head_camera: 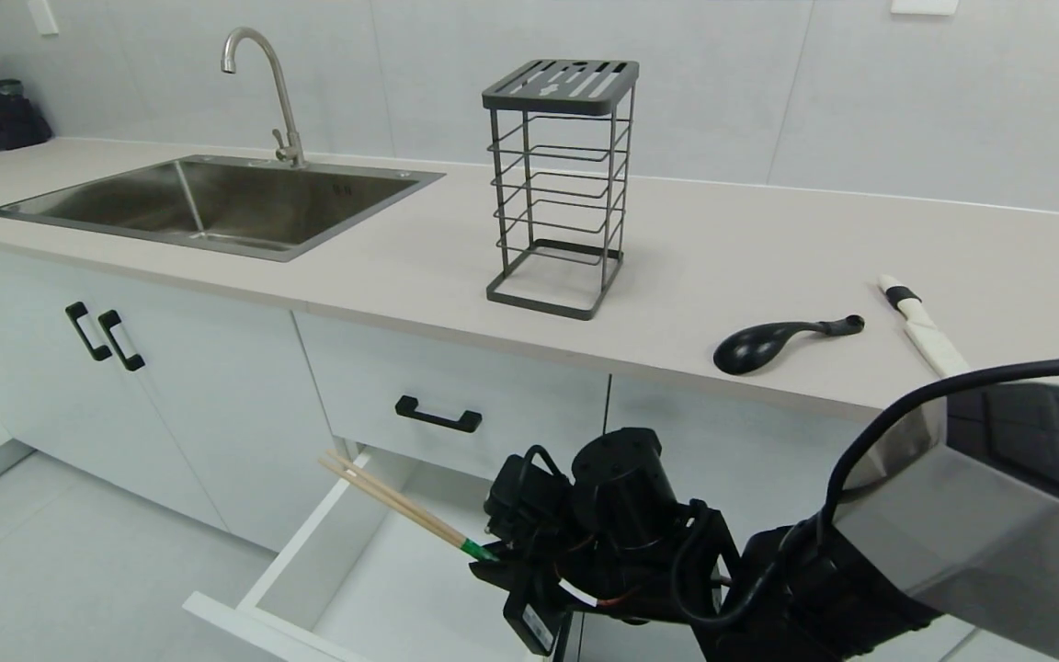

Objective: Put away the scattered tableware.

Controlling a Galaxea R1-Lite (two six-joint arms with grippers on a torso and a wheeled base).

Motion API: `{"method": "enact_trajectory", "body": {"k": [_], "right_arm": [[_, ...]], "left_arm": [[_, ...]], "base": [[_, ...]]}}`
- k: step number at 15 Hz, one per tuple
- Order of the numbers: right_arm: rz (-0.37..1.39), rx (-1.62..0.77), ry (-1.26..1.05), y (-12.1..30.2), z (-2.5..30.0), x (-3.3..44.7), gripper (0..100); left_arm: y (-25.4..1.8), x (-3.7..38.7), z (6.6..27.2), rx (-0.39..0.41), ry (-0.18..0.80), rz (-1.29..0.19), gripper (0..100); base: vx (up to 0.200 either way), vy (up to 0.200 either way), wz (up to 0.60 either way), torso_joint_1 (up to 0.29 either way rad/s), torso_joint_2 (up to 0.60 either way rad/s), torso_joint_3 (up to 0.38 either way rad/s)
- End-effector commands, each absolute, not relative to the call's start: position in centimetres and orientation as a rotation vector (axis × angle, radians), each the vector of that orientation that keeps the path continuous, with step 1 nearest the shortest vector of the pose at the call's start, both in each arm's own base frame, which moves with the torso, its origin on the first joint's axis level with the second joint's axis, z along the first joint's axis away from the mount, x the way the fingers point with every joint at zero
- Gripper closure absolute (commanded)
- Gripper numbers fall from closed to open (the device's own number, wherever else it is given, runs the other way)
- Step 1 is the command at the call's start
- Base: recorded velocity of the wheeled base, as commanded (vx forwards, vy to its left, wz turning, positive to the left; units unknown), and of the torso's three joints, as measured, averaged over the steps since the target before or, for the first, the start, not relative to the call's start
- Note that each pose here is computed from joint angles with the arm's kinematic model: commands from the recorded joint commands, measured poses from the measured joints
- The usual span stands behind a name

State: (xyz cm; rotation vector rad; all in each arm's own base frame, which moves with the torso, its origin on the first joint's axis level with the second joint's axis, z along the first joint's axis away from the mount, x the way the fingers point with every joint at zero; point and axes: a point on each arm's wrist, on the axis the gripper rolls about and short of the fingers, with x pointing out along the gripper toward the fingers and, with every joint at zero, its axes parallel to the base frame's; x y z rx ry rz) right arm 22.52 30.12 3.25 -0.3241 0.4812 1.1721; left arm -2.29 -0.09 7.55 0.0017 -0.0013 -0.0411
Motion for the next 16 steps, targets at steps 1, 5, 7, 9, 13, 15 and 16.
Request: {"method": "enact_trajectory", "body": {"k": [1, 5, 7, 9, 13, 15, 16], "right_arm": [[1.158, -0.346, 0.508, 30.6, 2.2, 22.6, 100], [1.141, -0.359, 0.522, 31.7, 1.0, 23.6, 100], [1.141, -0.365, 0.533, 32.3, -0.1, 24.0, 100], [1.141, -0.366, 0.536, 32.5, -0.5, 24.1, 100], [1.141, -0.371, 0.55, 33.3, -1.6, 24.8, 100], [1.141, -0.371, 0.552, 33.7, -1.7, 25.0, 100], [1.14, -0.372, 0.548, 33.8, -1.5, 25.1, 100]], "left_arm": [[-0.1, -2.3, 7.5, 0.002, 0.0, -0.041, 0], [-0.1, -2.3, 7.5, 0.002, 0.0, -0.041, 0], [-0.1, -2.3, 7.5, 0.002, 0.0, -0.041, 0], [-0.1, -2.3, 7.5, 0.002, 0.0, -0.041, 0], [-0.1, -2.3, 7.5, 0.002, 0.0, -0.041, 0], [-0.1, -2.3, 7.5, 0.002, 0.0, -0.041, 0], [-0.1, -2.3, 7.5, 0.002, 0.0, -0.041, 0]], "base": [[0.0, 0.0, 0.0, 0.0, 0.0, 0.0], [0.0, 0.0, 0.0, 0.0, 0.0, 0.0], [0.0, 0.0, 0.0, 0.0, 0.0, 0.0], [0.0, 0.0, 0.0, 0.0, 0.0, 0.0], [0.0, 0.0, 0.0, -0.103, 0.23, 0.125], [0.0, 0.0, 0.0, -0.2, 0.37, 0.195], [0.0, 0.0, 0.0, -0.203, 0.32, 0.173]]}}
